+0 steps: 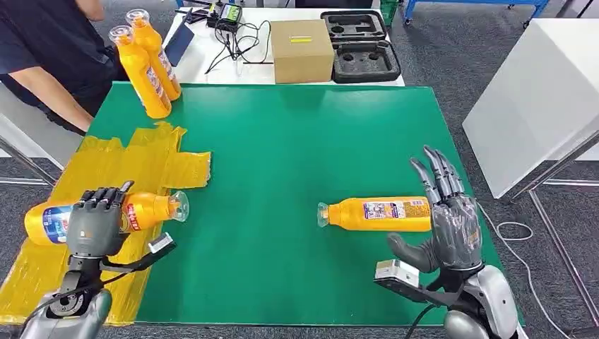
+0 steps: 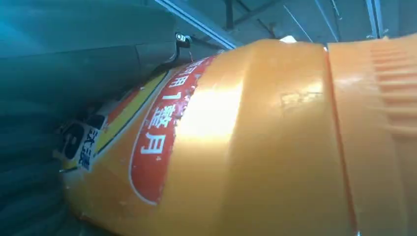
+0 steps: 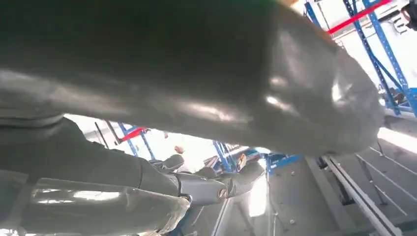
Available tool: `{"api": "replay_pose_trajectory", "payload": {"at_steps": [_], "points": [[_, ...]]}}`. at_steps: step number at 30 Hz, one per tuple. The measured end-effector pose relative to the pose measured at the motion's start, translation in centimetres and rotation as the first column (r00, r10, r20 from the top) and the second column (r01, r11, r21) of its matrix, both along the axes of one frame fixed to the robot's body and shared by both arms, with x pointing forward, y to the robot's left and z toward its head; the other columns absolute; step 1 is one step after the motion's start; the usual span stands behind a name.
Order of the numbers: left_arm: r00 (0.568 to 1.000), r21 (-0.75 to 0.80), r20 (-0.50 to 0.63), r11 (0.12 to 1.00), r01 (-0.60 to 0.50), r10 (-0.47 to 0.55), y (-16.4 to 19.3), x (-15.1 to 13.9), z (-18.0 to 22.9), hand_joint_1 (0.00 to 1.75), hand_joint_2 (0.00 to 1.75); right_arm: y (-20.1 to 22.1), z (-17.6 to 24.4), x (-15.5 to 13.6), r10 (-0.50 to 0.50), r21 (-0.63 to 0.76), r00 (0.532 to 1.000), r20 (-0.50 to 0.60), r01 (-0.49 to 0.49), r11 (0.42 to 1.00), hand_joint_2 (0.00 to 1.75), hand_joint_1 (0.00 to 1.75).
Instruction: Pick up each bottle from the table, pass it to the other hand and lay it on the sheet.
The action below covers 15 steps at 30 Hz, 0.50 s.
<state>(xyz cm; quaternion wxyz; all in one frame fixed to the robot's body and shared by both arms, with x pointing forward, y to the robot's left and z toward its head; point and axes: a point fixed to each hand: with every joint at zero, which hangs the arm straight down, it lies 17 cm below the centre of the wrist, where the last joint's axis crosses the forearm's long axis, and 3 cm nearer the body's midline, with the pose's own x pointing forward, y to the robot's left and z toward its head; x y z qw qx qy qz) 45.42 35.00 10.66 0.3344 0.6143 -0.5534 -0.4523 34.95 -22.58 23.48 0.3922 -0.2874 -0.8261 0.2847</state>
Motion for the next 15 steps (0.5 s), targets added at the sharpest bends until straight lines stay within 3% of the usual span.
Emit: {"api": "replay_pose_trajectory", "payload": {"at_steps": [15], "points": [[0.999,-0.059,-0.042,0.998,0.008,-0.011,-3.3,-1.0,-2.3,1.75,1.75,1.0,0.9,1.9,-0.005,-0.001,1.000,0.007,0.005,1.000,0.00,0.00]]}}
